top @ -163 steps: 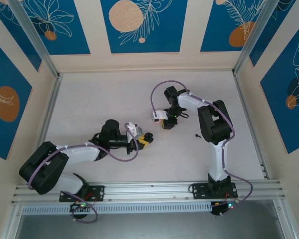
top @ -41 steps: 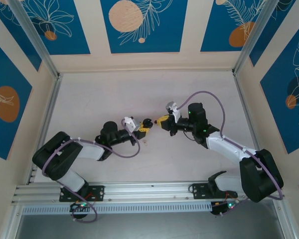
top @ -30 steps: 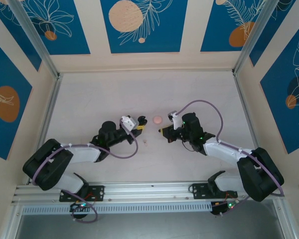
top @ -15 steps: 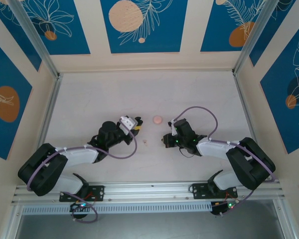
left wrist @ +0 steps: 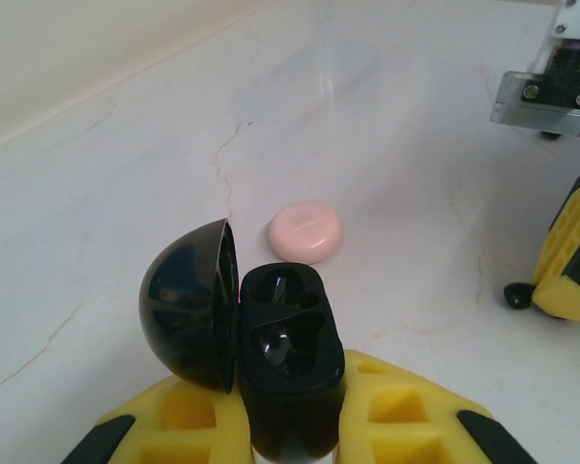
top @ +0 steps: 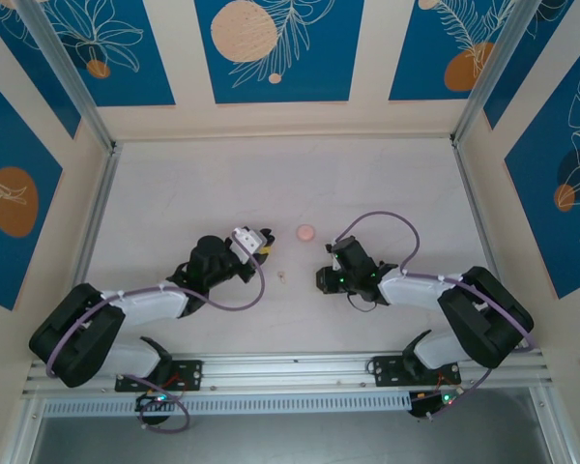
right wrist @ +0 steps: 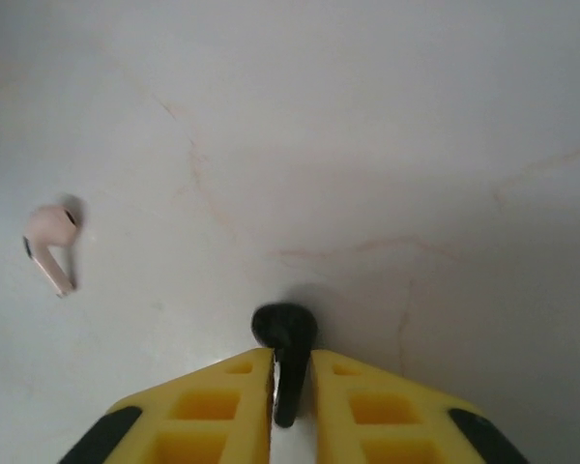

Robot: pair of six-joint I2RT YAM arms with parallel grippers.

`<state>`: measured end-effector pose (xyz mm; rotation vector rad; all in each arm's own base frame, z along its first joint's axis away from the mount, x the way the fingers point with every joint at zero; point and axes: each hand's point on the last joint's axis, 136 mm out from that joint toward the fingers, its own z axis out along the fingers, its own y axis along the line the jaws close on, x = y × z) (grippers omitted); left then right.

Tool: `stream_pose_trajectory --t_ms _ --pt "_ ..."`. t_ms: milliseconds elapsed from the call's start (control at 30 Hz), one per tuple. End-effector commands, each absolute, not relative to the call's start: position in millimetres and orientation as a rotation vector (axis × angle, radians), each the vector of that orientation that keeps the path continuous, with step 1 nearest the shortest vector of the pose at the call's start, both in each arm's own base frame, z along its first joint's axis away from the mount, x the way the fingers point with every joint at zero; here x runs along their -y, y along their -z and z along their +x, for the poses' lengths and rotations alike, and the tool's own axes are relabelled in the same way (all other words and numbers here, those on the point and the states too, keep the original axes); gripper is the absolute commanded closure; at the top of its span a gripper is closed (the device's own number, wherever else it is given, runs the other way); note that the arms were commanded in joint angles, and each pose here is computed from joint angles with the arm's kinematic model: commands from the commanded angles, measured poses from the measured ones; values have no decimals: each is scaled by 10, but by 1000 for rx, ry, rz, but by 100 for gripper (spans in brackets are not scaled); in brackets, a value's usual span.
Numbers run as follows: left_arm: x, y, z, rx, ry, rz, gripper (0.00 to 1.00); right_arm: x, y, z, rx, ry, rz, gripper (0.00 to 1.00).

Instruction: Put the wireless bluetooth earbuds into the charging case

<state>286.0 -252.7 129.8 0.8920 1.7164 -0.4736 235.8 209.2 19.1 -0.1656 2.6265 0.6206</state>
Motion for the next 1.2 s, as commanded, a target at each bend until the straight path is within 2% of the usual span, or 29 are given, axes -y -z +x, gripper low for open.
stream_pose_trajectory --t_ms 0,133,367,533,867,1167 --pt "2504 -1347 2842 -1698 447 901 94 -2030 -297 2285 -2678 -577 -152 78" --pt "2468 -1363 2846 -1703 425 896 94 -1976 -534 2267 -2719 -549 -138 76" --pt "2443 -1366 2832 -1716 416 901 94 -1714 -774 2210 -2978 -463 236 77" --pt "2440 -1358 2838 -1733 412 903 94 -1800 -835 2259 -3112 -464 344 74" --pt "2382 -1342 2821 -1755 391 896 94 -2151 -635 2524 -3313 -350 143 66" --pt "2356 -1324 2816 -1761 371 904 94 -2286 -399 2527 -3404 -328 50 64"
